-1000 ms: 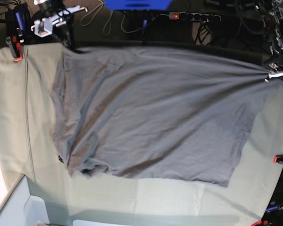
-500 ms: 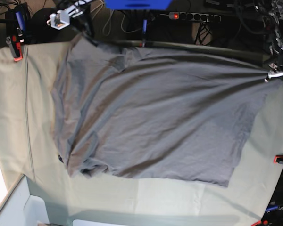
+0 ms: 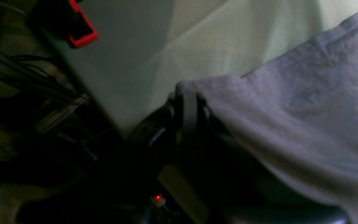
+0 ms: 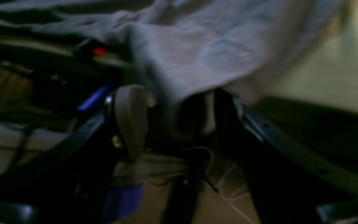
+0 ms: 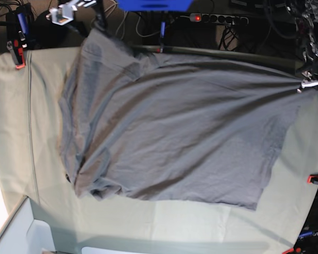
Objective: Layout the t-shirt on the table in an organized manner, then fold the t-shirt properly
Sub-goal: 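Drag the held edge with the right gripper to smooth the shirt, then hold both edges taut while adjusting the right gripper's grip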
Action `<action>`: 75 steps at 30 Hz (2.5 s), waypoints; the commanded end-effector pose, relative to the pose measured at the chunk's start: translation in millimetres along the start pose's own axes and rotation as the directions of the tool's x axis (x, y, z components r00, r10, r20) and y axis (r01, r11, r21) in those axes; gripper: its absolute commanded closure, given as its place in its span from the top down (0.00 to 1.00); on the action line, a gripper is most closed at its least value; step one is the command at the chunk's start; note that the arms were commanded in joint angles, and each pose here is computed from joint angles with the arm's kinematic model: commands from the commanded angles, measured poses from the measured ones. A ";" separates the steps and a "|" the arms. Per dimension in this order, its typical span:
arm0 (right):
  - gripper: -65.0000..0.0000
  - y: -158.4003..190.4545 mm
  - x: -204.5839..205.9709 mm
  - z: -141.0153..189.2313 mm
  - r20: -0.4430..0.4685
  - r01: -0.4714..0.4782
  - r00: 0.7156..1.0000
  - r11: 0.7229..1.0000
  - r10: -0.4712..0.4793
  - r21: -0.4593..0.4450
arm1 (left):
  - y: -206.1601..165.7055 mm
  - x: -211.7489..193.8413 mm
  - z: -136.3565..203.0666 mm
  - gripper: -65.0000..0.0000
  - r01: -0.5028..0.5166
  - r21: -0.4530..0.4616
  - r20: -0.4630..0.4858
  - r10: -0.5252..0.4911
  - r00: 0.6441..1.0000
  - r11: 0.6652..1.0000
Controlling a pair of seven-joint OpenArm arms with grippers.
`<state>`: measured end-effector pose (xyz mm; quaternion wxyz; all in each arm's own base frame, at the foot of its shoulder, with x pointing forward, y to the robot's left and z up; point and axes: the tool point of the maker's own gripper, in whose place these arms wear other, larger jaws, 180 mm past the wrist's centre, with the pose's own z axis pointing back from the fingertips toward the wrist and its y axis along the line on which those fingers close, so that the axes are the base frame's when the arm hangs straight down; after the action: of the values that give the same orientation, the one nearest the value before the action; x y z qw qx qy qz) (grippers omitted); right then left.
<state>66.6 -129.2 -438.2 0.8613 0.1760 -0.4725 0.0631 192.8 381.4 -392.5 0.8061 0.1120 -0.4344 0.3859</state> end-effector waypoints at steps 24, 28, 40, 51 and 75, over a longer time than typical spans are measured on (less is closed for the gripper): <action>0.54 -63.5 39.3 -1.4 0.109 -0.050 0.992 0.986 0.068 -0.158 | 0.2 18.8 2.0 0.00 0.009 -0.001 0.059 -0.009 0.998 1.000; 0.54 -77.9 50.3 0.0 0.134 -0.063 0.987 0.978 0.090 -0.198 | -0.3 19.2 1.8 0.00 0.009 -0.002 0.060 -0.008 0.998 1.000; 0.54 -22.9 34.1 -27.4 0.134 0.017 0.991 0.997 -0.007 -0.074 | -0.7 20.4 1.5 0.00 0.014 0.000 0.064 -0.014 0.998 1.000; 0.53 -24.4 22.5 -37.7 0.118 0.046 0.992 0.996 -0.037 -0.072 | 0.0 19.4 1.1 0.00 0.013 0.002 0.061 -0.014 0.998 1.000; 0.53 -29.7 23.8 -42.6 0.123 0.046 0.992 0.996 -0.036 -0.080 | -5.2 24.1 -1.1 0.00 0.004 -0.007 0.073 -0.003 0.997 1.000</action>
<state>120.7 -138.4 -453.0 0.8458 0.1553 -0.5101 0.0196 201.2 381.7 -386.9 0.8007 0.1092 -0.4450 0.3859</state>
